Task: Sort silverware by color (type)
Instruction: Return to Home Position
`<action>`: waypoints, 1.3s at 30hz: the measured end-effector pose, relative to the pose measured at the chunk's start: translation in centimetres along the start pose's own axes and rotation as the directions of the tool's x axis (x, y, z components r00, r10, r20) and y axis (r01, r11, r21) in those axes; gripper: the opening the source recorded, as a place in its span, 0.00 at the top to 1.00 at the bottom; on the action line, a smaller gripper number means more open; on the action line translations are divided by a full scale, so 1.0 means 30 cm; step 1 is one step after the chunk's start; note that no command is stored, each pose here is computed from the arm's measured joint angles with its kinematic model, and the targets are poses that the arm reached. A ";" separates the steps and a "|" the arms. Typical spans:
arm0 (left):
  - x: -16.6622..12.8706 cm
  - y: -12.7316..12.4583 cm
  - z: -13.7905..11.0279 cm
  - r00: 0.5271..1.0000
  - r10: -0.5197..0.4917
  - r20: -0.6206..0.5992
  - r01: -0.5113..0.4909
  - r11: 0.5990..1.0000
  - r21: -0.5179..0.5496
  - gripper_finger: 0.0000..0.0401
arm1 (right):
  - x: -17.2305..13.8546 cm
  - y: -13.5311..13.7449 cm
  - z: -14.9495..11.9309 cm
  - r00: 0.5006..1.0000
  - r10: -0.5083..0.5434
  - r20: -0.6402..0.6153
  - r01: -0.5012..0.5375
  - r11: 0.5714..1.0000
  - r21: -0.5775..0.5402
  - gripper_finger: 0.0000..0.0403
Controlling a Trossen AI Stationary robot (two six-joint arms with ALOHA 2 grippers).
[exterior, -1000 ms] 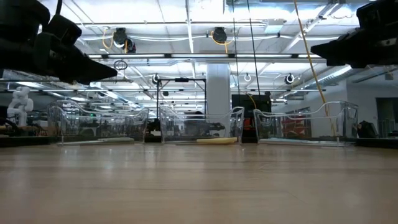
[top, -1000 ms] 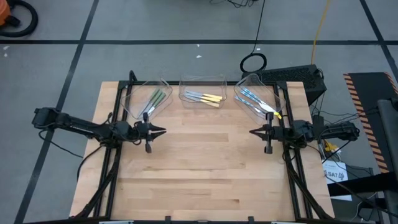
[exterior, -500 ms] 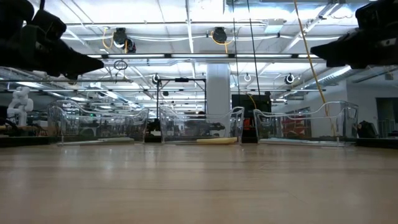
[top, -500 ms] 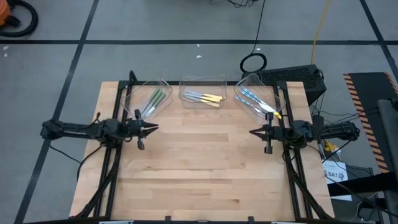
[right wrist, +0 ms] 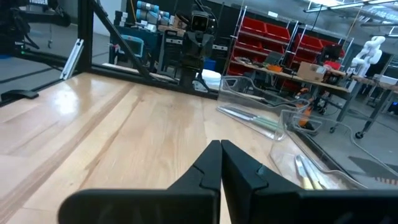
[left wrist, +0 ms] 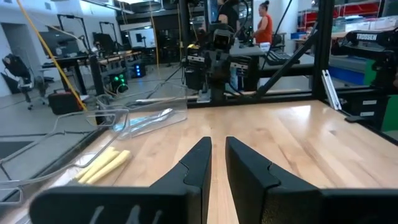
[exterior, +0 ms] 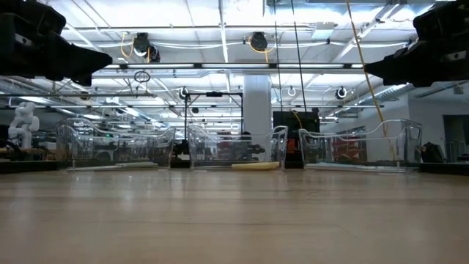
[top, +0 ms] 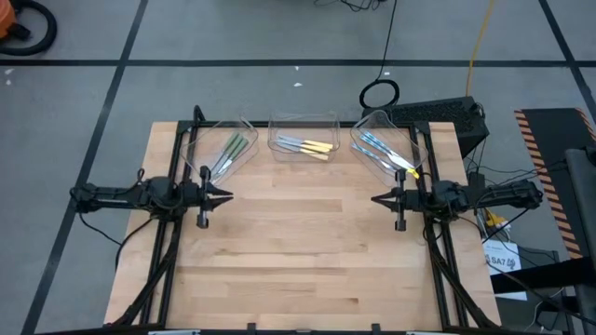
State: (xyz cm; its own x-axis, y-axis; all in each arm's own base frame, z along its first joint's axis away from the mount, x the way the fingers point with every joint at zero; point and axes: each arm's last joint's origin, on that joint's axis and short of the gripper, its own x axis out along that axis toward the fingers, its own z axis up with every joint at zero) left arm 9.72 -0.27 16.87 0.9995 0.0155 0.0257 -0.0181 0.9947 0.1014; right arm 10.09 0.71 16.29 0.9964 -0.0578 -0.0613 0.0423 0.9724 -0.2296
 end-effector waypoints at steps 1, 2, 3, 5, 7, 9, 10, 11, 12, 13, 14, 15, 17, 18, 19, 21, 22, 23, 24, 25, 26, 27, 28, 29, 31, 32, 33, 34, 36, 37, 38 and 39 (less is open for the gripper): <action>0.000 0.000 -0.001 1.000 0.000 -0.002 0.000 1.000 0.000 0.86 | 0.000 0.000 0.000 1.000 0.000 0.000 0.000 1.000 0.000 1.00; 0.000 0.000 -0.001 1.000 -0.001 -0.002 0.001 1.000 0.000 0.86 | 0.000 0.000 0.000 1.000 0.000 0.000 0.000 1.000 0.000 1.00; 0.000 0.000 -0.001 1.000 -0.001 -0.002 0.001 1.000 -0.001 0.86 | 0.000 0.000 0.001 1.000 -0.001 0.002 0.001 1.000 0.000 1.00; 0.000 0.000 -0.001 1.000 -0.001 -0.003 0.001 1.000 -0.003 0.86 | 0.000 -0.001 0.003 1.000 -0.002 0.008 0.002 1.000 0.001 1.00; 0.001 0.000 -0.003 1.000 -0.002 -0.009 0.002 1.000 0.000 0.86 | 0.000 -0.001 0.003 1.000 -0.003 0.009 0.003 1.000 0.002 1.00; 0.003 -0.001 -0.005 1.000 -0.003 -0.020 0.003 1.000 0.000 0.86 | 0.000 -0.001 0.003 1.000 -0.004 0.009 0.004 1.000 0.002 1.00; 0.004 -0.001 -0.007 1.000 -0.004 -0.026 0.004 1.000 -0.001 0.86 | 0.000 -0.001 0.003 1.000 -0.004 0.010 0.004 1.000 0.002 1.00; 0.006 -0.001 -0.009 0.999 -0.004 -0.033 0.004 1.000 -0.001 0.86 | 0.000 -0.001 0.004 1.000 -0.004 0.011 0.004 1.000 0.002 1.00; 0.008 -0.002 -0.012 0.999 -0.005 -0.043 0.005 1.000 0.000 0.86 | 0.000 -0.001 0.004 1.000 -0.004 0.011 0.004 1.000 0.002 1.00; 0.010 -0.002 -0.014 0.999 -0.006 -0.052 0.006 1.000 0.000 0.86 | 0.000 -0.001 0.004 1.000 -0.004 0.011 0.004 1.000 0.002 1.00; 0.011 -0.002 -0.016 0.998 -0.007 -0.060 0.007 1.000 0.000 0.86 | 0.000 -0.001 0.004 1.000 -0.004 0.011 0.004 1.000 0.002 1.00; 0.013 -0.003 -0.019 0.998 -0.008 -0.069 0.008 1.000 -0.002 0.86 | 0.000 -0.001 0.004 1.000 -0.004 0.012 0.004 1.000 0.002 1.00; 0.016 -0.003 -0.024 0.996 -0.010 -0.086 0.008 1.000 -0.022 0.86 | 0.000 -0.001 0.005 1.000 -0.005 0.014 0.005 1.000 0.003 1.00; 0.017 -0.004 -0.025 0.996 -0.010 -0.092 0.007 0.999 -0.031 0.86 | 0.000 -0.001 0.006 1.000 -0.005 0.014 0.005 1.000 0.004 1.00; 0.018 -0.004 -0.026 0.995 -0.011 -0.096 0.007 0.999 -0.036 0.86 | -0.001 -0.002 0.007 1.000 -0.005 0.015 0.005 1.000 0.009 1.00; 0.019 -0.004 -0.027 0.995 -0.010 -0.100 0.005 0.999 -0.051 0.86 | -0.002 -0.003 0.010 1.000 -0.007 0.025 0.007 1.000 0.021 1.00; 0.018 -0.004 -0.027 0.995 -0.009 -0.099 0.003 0.998 -0.058 0.86 | -0.004 -0.003 0.013 0.999 -0.007 0.033 0.006 1.000 0.023 1.00; 0.018 -0.004 -0.027 0.995 -0.008 -0.099 0.001 0.998 -0.070 0.86 | -0.006 -0.004 0.016 0.999 0.001 0.045 -0.002 1.000 0.024 1.00; 0.019 -0.004 -0.027 0.995 -0.008 -0.099 0.000 0.997 -0.073 0.86 | -0.009 -0.003 0.020 0.998 0.014 0.061 -0.016 1.000 0.025 1.00; 0.019 -0.003 -0.026 0.995 -0.006 -0.097 -0.002 0.997 -0.073 0.86 | -0.012 -0.003 0.022 0.997 0.028 0.075 -0.030 0.999 0.022 1.00; 0.019 -0.003 -0.026 0.995 -0.004 -0.096 -0.003 0.997 -0.073 0.86 | -0.015 -0.003 0.024 0.996 0.033 0.084 -0.035 0.999 0.021 1.00; 0.018 -0.003 -0.026 0.995 -0.003 -0.096 -0.003 0.997 -0.071 0.86 | -0.018 -0.003 0.023 0.996 0.035 0.084 -0.037 0.999 0.021 1.00; 0.018 -0.003 -0.026 0.996 -0.003 -0.094 -0.004 0.998 -0.069 0.86 | -0.018 -0.003 0.021 0.996 0.035 0.078 -0.037 0.999 0.018 1.00; 0.018 -0.003 -0.025 0.996 -0.001 -0.091 -0.005 0.998 -0.069 0.86 | -0.018 -0.003 0.020 0.997 0.035 0.074 -0.036 0.999 0.012 1.00; 0.018 -0.003 -0.024 0.996 0.002 -0.088 -0.007 0.998 -0.055 0.86 | -0.017 -0.002 0.018 0.997 0.037 0.067 -0.038 0.999 0.009 1.00; 0.018 -0.003 -0.024 0.996 0.002 -0.087 -0.007 0.999 -0.050 0.86 | -0.017 -0.002 0.018 0.997 0.037 0.068 -0.038 0.999 0.009 1.00; 0.018 -0.002 -0.023 0.997 0.003 -0.082 -0.006 0.999 -0.042 0.86 | -0.017 -0.002 0.018 0.997 0.037 0.068 -0.038 0.999 0.010 1.00; 0.019 -0.002 -0.022 0.997 0.005 -0.077 -0.007 0.999 -0.032 0.86 | -0.017 -0.002 0.017 0.997 0.038 0.066 -0.039 0.999 0.013 1.00; 0.018 -0.002 -0.020 0.998 0.009 -0.070 -0.011 1.000 -0.023 0.86 | -0.017 -0.002 0.016 0.997 0.039 0.063 -0.041 0.999 0.030 1.00; 0.017 -0.001 -0.017 0.998 0.010 -0.063 -0.011 1.000 -0.020 0.86 | -0.017 -0.001 0.014 0.998 0.040 0.056 -0.043 0.998 0.038 1.00; 0.017 -0.001 -0.014 0.999 0.011 -0.050 -0.012 1.000 -0.019 0.86 | -0.017 -0.001 0.012 0.998 0.042 0.048 -0.045 0.998 0.048 1.00; 0.017 -0.001 -0.012 0.999 0.011 -0.047 -0.012 1.000 -0.019 0.86 | -0.017 0.000 0.011 0.998 0.043 0.047 -0.045 0.997 0.056 1.00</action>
State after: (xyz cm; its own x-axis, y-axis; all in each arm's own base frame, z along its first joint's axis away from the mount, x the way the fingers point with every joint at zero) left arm 10.23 -0.25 16.51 0.9993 0.0317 -0.0194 -0.0300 0.9962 0.0821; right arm 9.61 0.80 16.66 0.9997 -0.0054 -0.0250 0.0010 0.9852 -0.1716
